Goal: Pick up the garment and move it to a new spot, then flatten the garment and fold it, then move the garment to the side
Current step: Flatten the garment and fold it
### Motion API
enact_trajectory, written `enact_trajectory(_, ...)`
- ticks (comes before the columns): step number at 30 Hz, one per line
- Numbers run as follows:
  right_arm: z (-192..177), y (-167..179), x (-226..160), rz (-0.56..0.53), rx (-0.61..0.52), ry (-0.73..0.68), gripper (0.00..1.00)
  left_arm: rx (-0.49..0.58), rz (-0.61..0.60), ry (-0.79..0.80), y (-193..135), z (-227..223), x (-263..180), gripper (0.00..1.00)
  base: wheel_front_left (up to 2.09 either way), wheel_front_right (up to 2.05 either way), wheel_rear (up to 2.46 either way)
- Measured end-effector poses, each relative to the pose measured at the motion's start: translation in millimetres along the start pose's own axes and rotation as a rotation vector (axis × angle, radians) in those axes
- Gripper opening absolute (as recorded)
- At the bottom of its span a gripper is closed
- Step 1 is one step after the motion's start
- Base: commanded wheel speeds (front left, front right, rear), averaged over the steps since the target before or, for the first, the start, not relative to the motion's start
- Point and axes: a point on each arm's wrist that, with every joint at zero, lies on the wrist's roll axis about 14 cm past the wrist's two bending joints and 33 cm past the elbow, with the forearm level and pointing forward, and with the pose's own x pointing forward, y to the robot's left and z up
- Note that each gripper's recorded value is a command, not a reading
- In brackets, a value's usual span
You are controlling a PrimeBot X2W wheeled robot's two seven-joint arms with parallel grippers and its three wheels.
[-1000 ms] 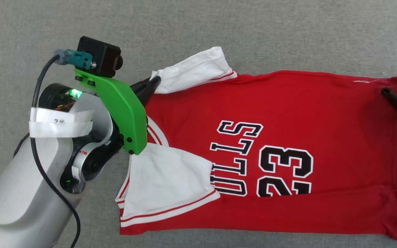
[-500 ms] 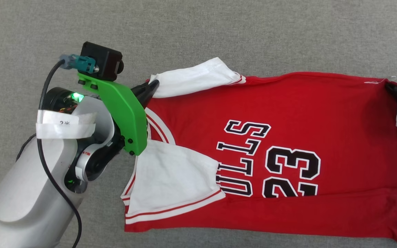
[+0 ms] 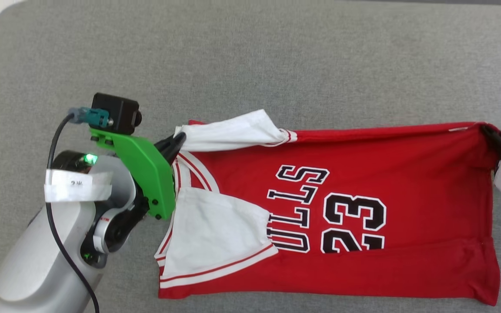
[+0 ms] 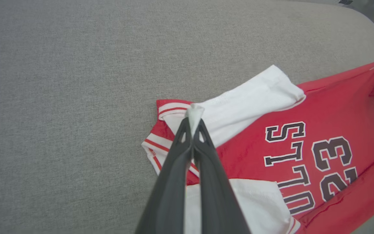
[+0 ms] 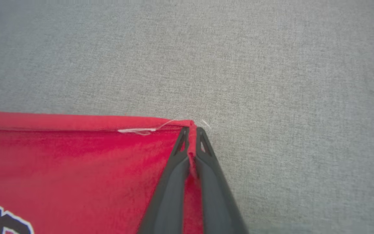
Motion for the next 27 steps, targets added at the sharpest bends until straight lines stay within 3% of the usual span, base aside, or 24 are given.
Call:
enact_trajectory(11, -18, 12, -44, 0.036, 0.1, -0.113, 0.0, -0.045, 0.011, 0.009, -9, -28, -32, 0.0, 0.0, 0.0, 0.0)
enact_trajectory(27, -66, 30, -86, 0.087, 0.114, -0.051, 0.0, -0.12, 0.058, 0.148, -14, -100, -67, 0.0, 0.0, 0.0, 0.0)
